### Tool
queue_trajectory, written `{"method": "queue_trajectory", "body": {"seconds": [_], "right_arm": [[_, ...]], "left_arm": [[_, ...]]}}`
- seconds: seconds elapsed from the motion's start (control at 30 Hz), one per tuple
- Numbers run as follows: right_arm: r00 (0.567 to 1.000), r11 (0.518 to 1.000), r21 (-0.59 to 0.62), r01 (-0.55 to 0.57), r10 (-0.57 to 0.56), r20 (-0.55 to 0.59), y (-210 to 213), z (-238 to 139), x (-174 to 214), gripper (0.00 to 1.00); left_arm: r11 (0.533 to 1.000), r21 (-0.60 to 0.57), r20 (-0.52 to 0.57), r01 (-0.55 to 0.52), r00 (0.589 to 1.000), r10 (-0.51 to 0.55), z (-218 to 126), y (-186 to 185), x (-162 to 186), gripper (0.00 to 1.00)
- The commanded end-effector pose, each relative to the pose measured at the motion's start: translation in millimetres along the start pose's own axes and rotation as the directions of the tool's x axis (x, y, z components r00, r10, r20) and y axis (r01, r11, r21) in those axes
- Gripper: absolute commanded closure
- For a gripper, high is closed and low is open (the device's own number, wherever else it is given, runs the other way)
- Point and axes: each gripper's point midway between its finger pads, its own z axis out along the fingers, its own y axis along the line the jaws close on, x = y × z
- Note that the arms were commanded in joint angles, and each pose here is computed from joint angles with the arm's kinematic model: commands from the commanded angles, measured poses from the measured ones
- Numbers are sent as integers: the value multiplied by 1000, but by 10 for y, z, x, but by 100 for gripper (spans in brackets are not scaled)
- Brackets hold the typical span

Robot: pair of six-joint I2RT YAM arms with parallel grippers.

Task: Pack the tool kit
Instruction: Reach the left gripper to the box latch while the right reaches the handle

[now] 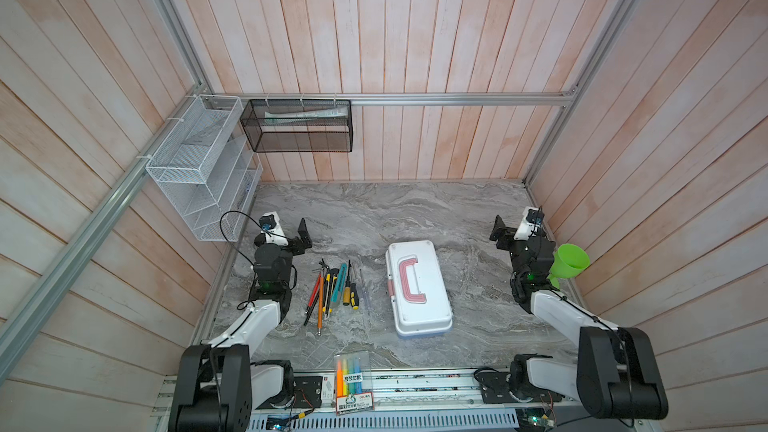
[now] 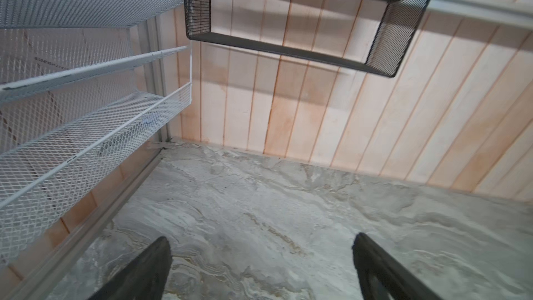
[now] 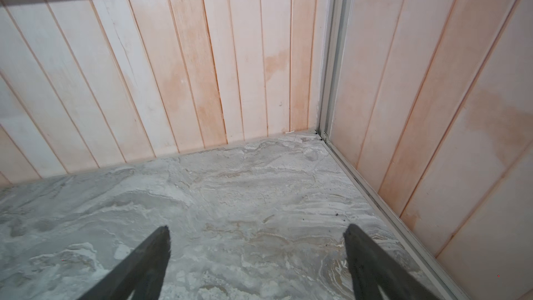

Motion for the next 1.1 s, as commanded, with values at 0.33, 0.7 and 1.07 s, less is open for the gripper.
{"method": "queue_trajectory", "body": {"seconds": [0.33,0.7,1.07], "right_arm": [[842,912,-370,-178,-54,-537,1509,-945,-66,19],[540,845,-421,-329,-197,-818,2441,-1715,490,24],[456,843,-411,-348,-231,-860,2796,-1782,757,25]], "left_arm": [[827,227,-556,514,766,-323,-894,-1058,949,0],[788,210,-714,578,642,-281,-1168,-1553,1383,0],[785,293,-771,546,620,-144,-1348,-2009,1727,0]]}}
